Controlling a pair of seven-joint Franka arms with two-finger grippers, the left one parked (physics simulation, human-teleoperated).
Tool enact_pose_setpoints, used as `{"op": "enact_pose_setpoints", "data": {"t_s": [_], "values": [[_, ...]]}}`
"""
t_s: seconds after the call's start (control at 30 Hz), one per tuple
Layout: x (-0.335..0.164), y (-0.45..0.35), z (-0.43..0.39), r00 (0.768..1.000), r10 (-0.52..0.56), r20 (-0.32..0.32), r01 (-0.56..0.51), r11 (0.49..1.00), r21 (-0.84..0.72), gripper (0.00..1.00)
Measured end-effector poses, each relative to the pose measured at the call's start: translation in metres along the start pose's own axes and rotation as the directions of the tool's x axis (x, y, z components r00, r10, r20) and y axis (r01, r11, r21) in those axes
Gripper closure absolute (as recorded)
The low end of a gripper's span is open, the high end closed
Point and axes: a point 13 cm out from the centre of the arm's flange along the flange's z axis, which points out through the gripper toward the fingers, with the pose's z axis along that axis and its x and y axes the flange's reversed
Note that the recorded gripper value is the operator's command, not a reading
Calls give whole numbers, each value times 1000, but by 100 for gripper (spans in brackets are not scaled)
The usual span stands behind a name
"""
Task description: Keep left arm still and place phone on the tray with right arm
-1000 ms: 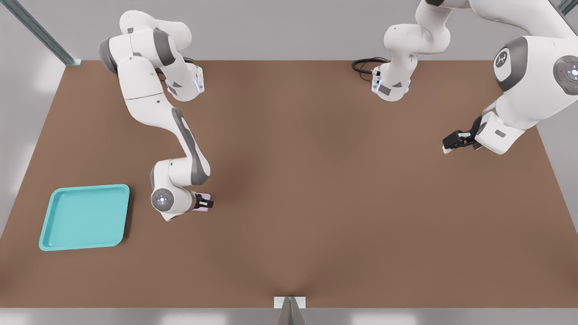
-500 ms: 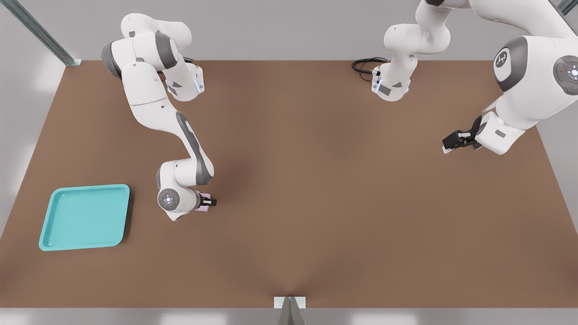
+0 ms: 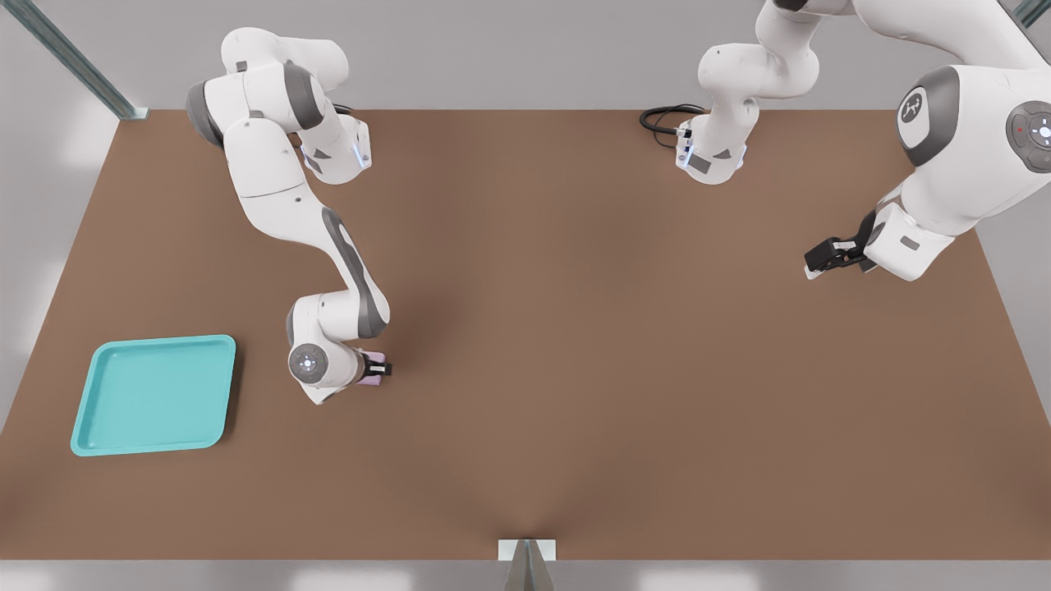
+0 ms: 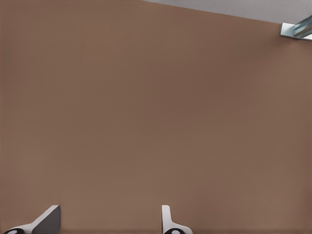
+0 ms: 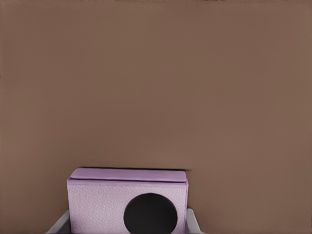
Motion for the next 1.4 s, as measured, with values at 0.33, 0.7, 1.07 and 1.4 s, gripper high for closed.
{"op": "enact_pose_setpoints", "data": {"t_s": [0.33, 0.7, 1.07, 1.4], "values": [[-21, -24, -54, 998, 6, 70, -5, 1000, -11, 27], [18, -268, -111, 971, 217, 98, -212, 975, -59, 27], [-47, -387, -82, 976, 96, 197, -94, 995, -21, 0], [19, -143, -441, 829, -323, 457, 275, 946, 169, 0]]}}
